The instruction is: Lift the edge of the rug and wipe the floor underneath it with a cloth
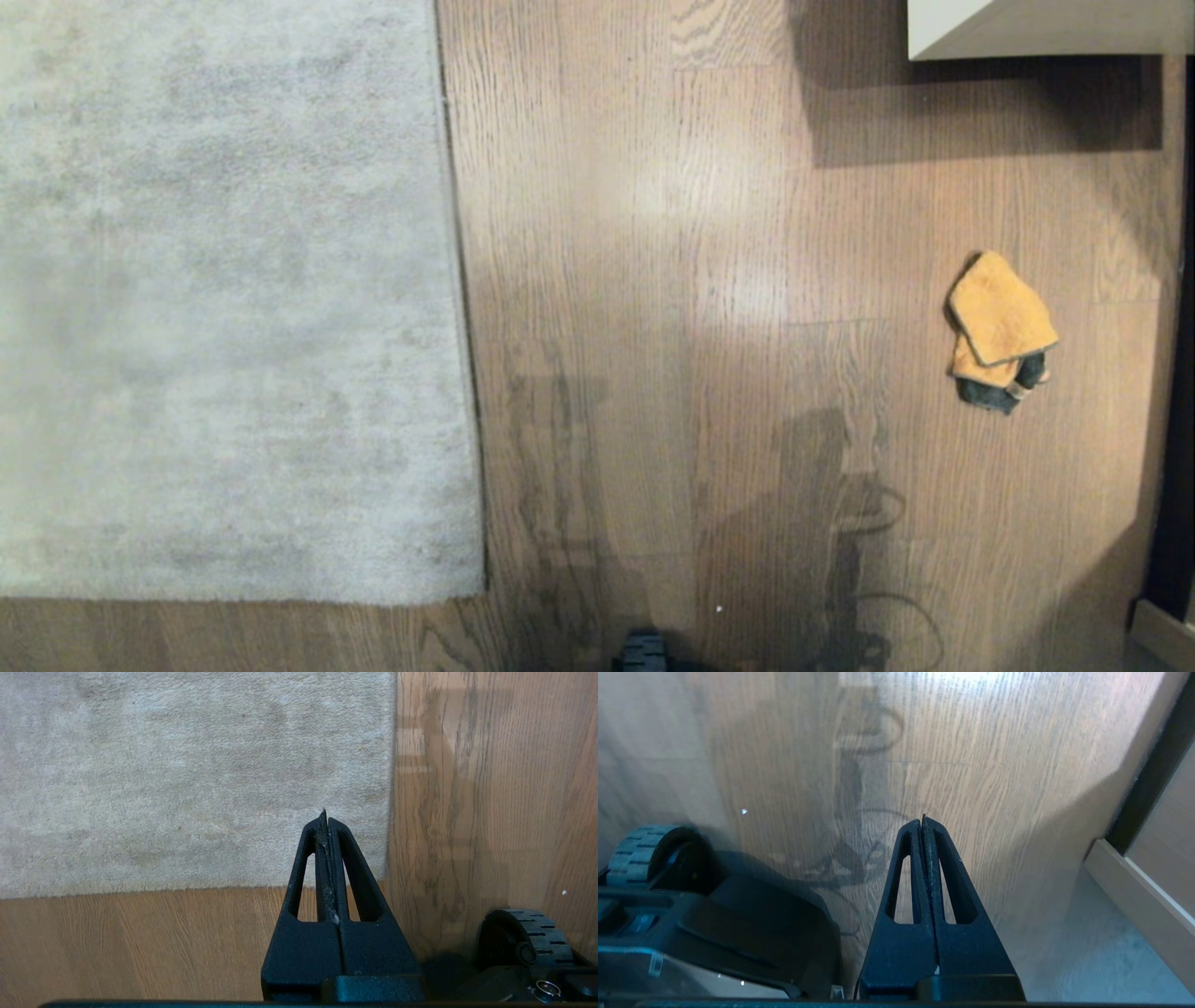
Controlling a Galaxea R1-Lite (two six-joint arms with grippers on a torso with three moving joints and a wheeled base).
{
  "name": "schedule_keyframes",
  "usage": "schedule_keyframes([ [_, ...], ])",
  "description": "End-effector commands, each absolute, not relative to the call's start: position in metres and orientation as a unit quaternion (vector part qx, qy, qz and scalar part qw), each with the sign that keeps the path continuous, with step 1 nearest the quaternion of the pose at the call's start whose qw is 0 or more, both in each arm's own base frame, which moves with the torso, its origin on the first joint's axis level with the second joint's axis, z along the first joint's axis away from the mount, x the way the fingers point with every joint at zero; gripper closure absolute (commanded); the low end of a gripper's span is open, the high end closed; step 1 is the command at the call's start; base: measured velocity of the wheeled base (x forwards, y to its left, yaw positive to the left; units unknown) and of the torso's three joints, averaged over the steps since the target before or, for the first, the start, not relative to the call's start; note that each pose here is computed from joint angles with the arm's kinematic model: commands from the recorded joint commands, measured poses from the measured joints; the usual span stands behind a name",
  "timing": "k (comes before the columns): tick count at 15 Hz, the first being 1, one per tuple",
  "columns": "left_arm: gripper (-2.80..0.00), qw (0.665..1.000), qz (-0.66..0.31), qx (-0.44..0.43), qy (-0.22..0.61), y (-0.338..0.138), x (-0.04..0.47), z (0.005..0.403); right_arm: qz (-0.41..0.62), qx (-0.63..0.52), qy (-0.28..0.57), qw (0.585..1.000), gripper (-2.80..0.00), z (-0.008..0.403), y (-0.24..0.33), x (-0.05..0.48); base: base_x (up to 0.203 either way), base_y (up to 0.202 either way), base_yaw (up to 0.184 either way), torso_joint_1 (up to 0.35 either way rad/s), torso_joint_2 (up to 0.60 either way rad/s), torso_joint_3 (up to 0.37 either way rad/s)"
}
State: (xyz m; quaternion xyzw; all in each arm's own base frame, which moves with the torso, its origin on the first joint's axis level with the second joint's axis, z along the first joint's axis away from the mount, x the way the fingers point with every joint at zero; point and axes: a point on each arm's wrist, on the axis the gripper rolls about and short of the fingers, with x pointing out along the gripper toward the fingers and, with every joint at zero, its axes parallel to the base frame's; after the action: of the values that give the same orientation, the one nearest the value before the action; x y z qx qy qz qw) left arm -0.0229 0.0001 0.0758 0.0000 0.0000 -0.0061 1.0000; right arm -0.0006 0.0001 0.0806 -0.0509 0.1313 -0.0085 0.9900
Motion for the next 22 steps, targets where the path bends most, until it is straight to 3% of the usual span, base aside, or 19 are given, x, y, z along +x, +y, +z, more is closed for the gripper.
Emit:
schedule_keyframes([
  [1,0.00,1.000,-0.006,0.000,0.000,0.000,-0.023,0.076,0.006,-0.053,0.084,0.995,0.00,0.078,0.000,-0.010,0.000,0.000,0.000,0.000,0.00,0.000],
  [6,0.00,1.000,-0.006,0.000,0.000,0.000,-0.023,0.076,0.021,-0.053,0.003,0.998,0.00,0.075,0.001,-0.022,0.000,0.000,0.000,0.000,0.00,0.000],
  [22,0.00,1.000,-0.006,0.000,0.000,0.000,-0.023,0.076,0.016,-0.028,0.001,0.999,0.00,0.075,0.001,-0.023,0.000,0.000,0.000,0.000,0.00,0.000],
])
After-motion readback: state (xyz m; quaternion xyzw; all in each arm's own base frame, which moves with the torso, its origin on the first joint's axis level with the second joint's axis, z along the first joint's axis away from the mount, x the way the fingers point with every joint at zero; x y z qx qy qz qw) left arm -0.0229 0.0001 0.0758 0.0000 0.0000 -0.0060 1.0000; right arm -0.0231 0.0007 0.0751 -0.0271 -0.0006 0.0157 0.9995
